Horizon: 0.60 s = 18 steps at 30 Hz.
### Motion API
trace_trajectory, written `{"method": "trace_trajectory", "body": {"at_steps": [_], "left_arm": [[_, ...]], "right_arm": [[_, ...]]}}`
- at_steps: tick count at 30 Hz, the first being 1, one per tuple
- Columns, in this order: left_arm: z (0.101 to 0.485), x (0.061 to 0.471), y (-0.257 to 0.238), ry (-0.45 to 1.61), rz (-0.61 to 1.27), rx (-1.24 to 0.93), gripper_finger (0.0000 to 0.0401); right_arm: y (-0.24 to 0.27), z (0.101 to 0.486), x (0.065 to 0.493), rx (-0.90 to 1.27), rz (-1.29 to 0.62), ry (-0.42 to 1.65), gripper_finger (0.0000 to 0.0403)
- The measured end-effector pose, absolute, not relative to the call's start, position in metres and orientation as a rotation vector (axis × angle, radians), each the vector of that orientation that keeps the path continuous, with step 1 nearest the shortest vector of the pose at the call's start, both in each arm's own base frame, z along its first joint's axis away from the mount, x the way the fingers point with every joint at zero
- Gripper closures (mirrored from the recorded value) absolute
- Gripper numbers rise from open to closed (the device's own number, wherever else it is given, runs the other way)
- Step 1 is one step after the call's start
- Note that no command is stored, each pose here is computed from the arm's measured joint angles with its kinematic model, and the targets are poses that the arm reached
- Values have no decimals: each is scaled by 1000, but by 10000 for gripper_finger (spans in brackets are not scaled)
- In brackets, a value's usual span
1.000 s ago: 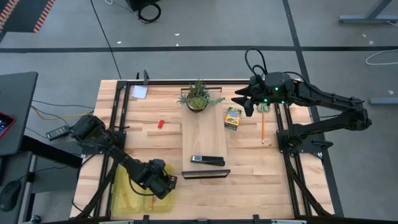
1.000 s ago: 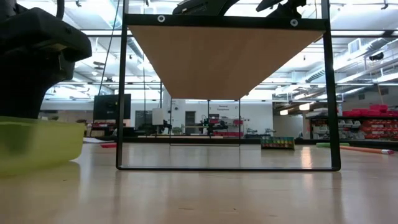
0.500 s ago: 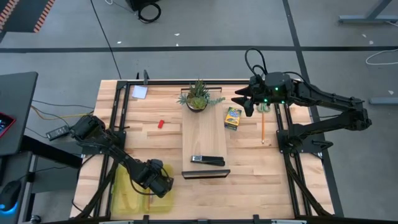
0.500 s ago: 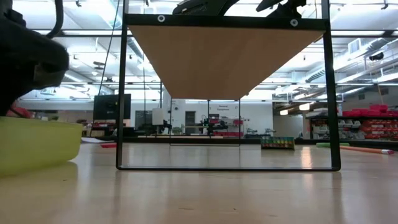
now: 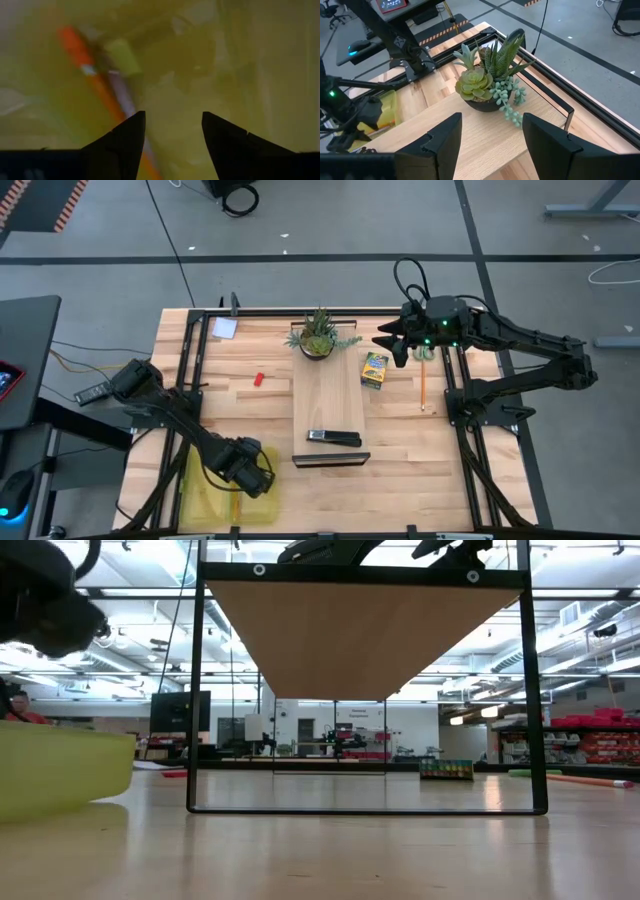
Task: Pack school essentials
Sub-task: Put the yellow crayon box into the yellow supply box
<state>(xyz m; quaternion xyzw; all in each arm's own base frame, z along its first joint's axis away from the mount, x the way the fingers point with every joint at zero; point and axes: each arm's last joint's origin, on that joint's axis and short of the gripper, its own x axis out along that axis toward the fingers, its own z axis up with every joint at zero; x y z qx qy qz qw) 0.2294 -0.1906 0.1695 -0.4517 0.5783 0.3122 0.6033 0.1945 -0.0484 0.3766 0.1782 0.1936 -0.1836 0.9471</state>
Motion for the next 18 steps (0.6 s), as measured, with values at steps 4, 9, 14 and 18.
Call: {"method": "trace_trajectory", "body": {"at_steps": [4, 9, 14, 18], "left_arm": [[185, 223, -182, 1325, 722, -1033, 221], [205, 211, -164, 1200, 807, -974, 245], [219, 204, -140, 1080, 887, -855, 272], [213, 202, -117, 1059, 852, -847, 295]], "right_arm": [[-48, 377, 195, 360, -373, 390, 186], [-48, 377, 195, 356, -372, 390, 186], [-49, 377, 195, 349, -371, 392, 186], [-49, 377, 195, 343, -378, 391, 186]]}}
